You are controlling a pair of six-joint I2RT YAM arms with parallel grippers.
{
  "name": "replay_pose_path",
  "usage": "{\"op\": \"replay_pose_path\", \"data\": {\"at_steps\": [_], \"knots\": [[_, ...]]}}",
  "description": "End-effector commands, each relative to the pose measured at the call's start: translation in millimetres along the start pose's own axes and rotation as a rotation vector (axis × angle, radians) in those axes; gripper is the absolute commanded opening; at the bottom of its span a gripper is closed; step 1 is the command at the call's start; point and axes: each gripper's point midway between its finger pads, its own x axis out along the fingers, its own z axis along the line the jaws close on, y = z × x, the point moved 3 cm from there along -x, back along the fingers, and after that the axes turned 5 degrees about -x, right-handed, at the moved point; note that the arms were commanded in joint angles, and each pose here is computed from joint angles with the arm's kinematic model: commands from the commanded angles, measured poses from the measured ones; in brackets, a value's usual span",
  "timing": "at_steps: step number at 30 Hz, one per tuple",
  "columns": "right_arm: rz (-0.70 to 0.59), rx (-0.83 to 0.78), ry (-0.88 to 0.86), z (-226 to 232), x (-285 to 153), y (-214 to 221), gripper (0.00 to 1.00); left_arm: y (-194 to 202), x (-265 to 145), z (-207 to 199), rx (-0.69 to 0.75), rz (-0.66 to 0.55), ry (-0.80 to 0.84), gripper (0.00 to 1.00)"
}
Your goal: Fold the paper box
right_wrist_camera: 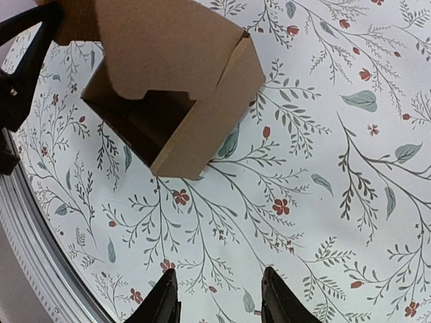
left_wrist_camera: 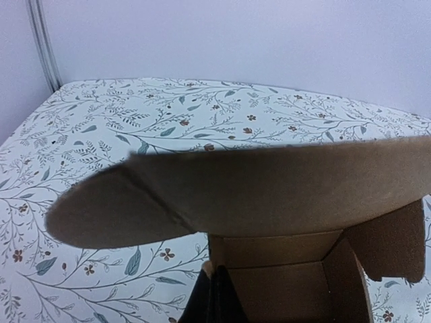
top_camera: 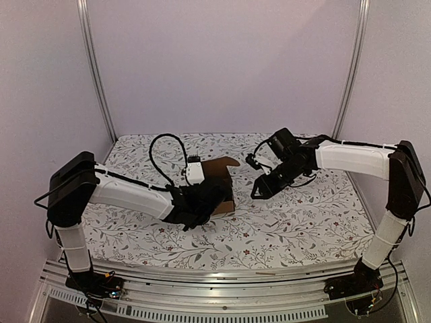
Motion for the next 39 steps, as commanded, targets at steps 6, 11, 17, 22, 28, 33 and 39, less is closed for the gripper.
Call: {"op": "replay_pose_path", "data": {"at_steps": [6, 11, 17, 22, 28, 33, 39], "knots": [[-0.077, -0.247, -0.035, -26, -67, -2, 0.49, 13, 3, -20, 0.174, 0.022, 0.111, 0.00], [-0.132, -0.542, -0.075, -47, -64, -12, 0.53, 12, 8, -35, 0.268, 0.020, 0.207, 0.00], [-0.166, -0.751, -0.039, -61, -34, -32, 0.53, 16, 16, -37, 0.317, 0.034, 0.233, 0.00], [-0.172, -0.859, 0.009, -55, -6, -55, 0.54, 19, 21, -37, 0.324, 0.038, 0.234, 0.00], [-0.179, -0.893, 0.003, -50, 20, -74, 0.54, 19, 22, -37, 0.329, 0.040, 0.240, 0.00], [-0.179, -0.932, -0.008, -39, 32, -76, 0.55, 19, 22, -39, 0.339, 0.040, 0.249, 0.00], [-0.221, -0.871, 0.016, -40, 42, -87, 0.52, 20, 23, -43, 0.354, 0.037, 0.258, 0.00]]}}
